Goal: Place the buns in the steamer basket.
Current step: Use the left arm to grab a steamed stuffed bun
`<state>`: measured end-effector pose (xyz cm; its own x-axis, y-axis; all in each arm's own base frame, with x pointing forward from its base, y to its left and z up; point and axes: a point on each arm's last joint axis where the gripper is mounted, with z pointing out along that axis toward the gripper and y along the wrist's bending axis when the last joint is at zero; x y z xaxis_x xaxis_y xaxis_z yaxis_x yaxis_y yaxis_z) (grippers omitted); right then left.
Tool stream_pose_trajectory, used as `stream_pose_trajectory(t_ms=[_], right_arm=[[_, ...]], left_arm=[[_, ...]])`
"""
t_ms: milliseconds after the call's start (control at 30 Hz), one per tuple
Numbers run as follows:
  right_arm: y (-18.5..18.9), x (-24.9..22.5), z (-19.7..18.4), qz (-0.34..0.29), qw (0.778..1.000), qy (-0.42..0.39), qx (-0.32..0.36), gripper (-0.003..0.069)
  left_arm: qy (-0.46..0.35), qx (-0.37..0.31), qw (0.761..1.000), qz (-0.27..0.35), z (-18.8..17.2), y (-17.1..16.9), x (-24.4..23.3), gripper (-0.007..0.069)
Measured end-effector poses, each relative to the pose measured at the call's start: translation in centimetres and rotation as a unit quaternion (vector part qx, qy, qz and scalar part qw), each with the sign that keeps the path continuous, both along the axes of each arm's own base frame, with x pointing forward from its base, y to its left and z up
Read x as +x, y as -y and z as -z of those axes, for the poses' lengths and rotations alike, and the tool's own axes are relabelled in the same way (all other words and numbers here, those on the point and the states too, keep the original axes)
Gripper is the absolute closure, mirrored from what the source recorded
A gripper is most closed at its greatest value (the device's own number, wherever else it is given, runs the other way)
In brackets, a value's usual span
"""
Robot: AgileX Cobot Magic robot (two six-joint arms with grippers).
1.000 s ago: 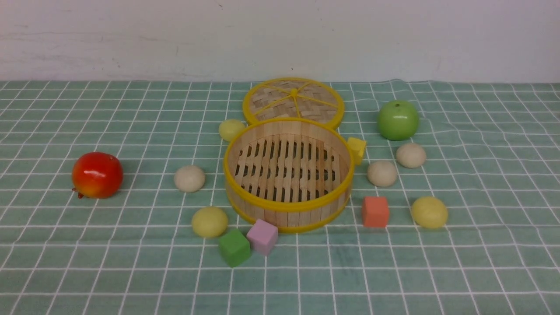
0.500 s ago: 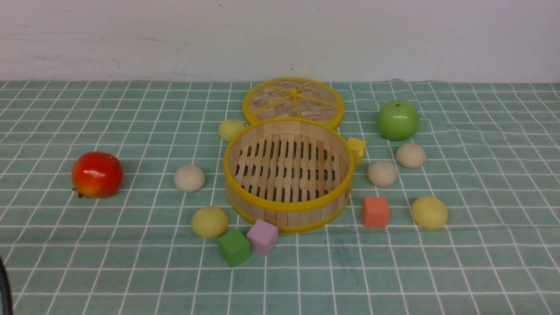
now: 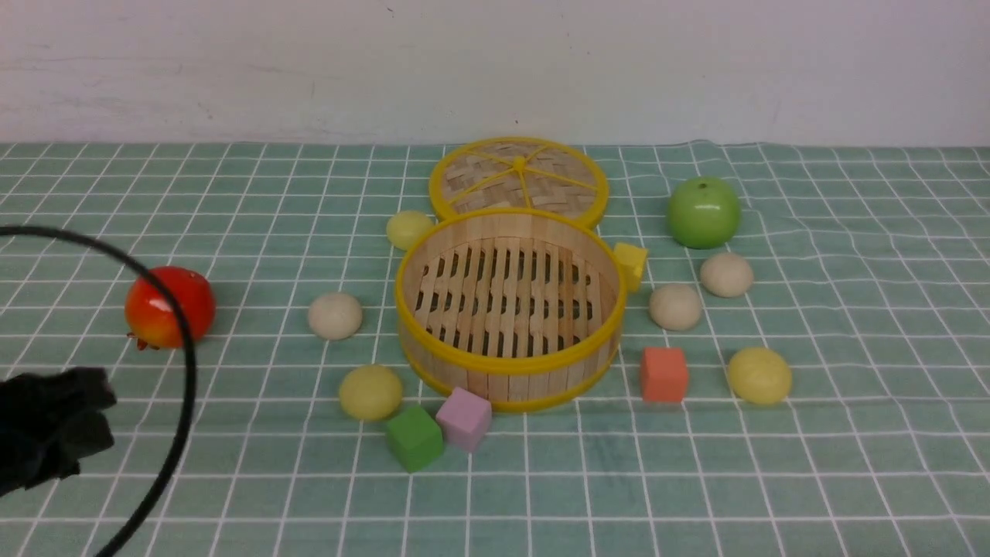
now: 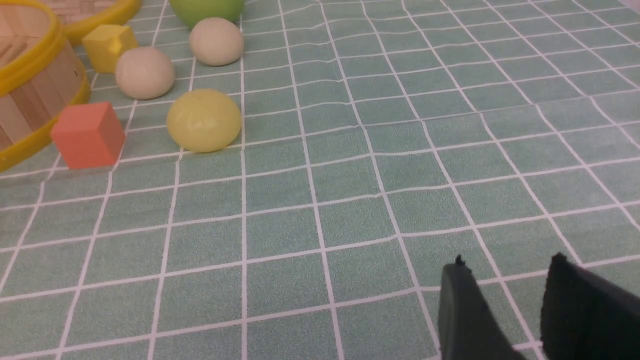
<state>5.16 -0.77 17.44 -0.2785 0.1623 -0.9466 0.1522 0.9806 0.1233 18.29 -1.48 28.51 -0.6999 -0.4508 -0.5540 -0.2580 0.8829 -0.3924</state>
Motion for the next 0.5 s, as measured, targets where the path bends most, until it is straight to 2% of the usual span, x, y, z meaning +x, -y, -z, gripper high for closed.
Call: stream_pose_trajectory(t_ms=[100, 133, 267, 367, 500], right_arm=[[0.0, 0.0, 0.0, 0.000, 1.000, 0.000, 0.000, 0.0419], [0.0, 0.0, 0.0, 0.000, 1.000, 0.000, 0.000, 0.0419], [0.0, 0.0, 0.0, 0.000, 1.000, 0.000, 0.000, 0.0419], [0.0, 0.0, 0.0, 0.000, 1.000, 0.000, 0.000, 0.0419], [0.0, 0.0, 0.0, 0.000, 1.000, 0.000, 0.000, 0.0419]], left_arm=[[-0.022, -0.010, 0.999, 0.040, -0.9, 0.8, 2.6, 0.0387], [-0.025, -0.009, 0.996, 0.079, -1.1, 1.7, 4.2, 0.0387], [-0.052, -0.015, 0.983, 0.175, -0.9, 5.6, 9.2, 0.0387], [-0.082, -0.013, 0.975, 0.204, -0.4, 7.4, 11.6, 0.0387], [-0.143, 0.041, 0.955, 0.258, 1.3, 11.0, 15.8, 0.0387]])
